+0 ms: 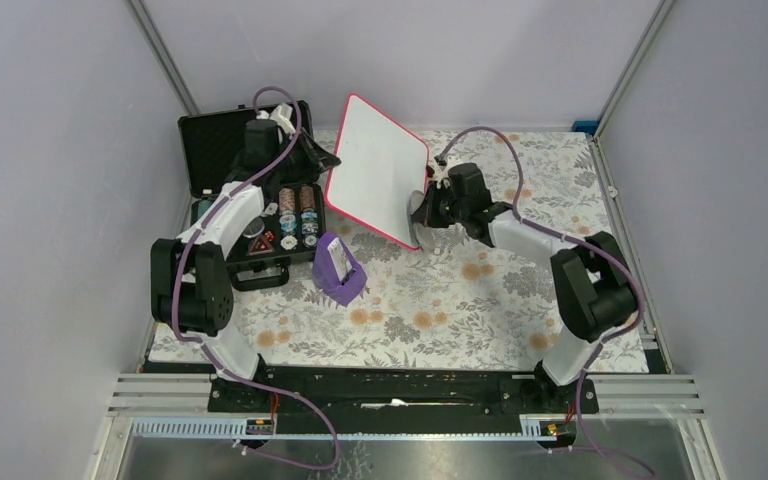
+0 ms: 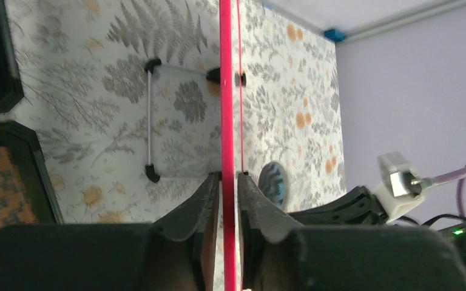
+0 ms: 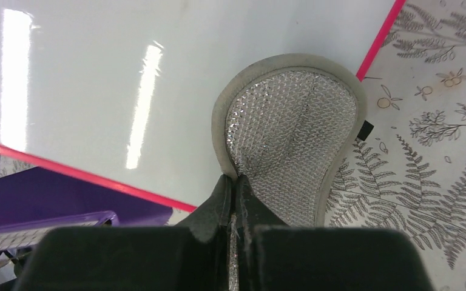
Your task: Erase the whiteboard
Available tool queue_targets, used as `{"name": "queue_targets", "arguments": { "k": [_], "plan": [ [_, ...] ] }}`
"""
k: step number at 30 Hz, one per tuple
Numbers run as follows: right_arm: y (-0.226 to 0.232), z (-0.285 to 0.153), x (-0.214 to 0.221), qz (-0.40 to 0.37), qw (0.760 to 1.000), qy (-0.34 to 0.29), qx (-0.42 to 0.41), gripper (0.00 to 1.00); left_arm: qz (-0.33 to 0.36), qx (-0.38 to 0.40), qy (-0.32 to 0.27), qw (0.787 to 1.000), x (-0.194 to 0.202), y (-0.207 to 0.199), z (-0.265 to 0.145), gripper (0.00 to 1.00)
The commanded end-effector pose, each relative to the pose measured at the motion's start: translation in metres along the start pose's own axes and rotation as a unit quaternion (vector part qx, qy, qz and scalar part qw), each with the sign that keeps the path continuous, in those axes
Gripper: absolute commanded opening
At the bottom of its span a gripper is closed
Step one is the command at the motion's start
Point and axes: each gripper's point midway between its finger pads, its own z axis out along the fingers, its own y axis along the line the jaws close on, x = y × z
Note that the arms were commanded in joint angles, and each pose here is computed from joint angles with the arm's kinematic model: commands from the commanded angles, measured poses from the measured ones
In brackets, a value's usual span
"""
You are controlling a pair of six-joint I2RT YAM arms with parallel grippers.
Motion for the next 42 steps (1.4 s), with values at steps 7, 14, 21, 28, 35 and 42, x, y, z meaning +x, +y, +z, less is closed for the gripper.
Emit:
{"name": "queue_targets", "arguments": {
  "k": [7,14,21,28,35,42],
  "plan": [
    [0.010,-0.055,0.026,-0.040,0.998,0.031,0.023,0.00,0.048,-0.031,0.019,0.998,0.011,-0.004,-0.018,0.70],
    [0.024,-0.090,0.117,-0.089,0.989,0.111,0.052,0.00,0.126,-0.048,-0.087,0.987,-0.031,-0.037,-0.075,0.97],
    [0.038,-0.128,0.167,-0.092,0.984,0.152,0.032,0.09,0.185,-0.084,-0.186,0.961,-0.069,-0.070,-0.144,0.99],
    [0.060,-0.168,0.132,-0.110,0.990,0.093,-0.005,0.74,0.196,0.048,-0.204,0.958,-0.050,-0.152,-0.214,0.99],
    [0.100,-0.242,0.019,-0.148,0.986,-0.077,0.004,1.00,0.213,0.194,-0.196,0.937,-0.019,-0.225,-0.277,0.99],
    [0.136,-0.373,-0.089,-0.149,0.947,-0.284,-0.007,1.00,0.263,0.273,-0.302,0.875,-0.024,-0.291,-0.384,0.99]
  ]
}}
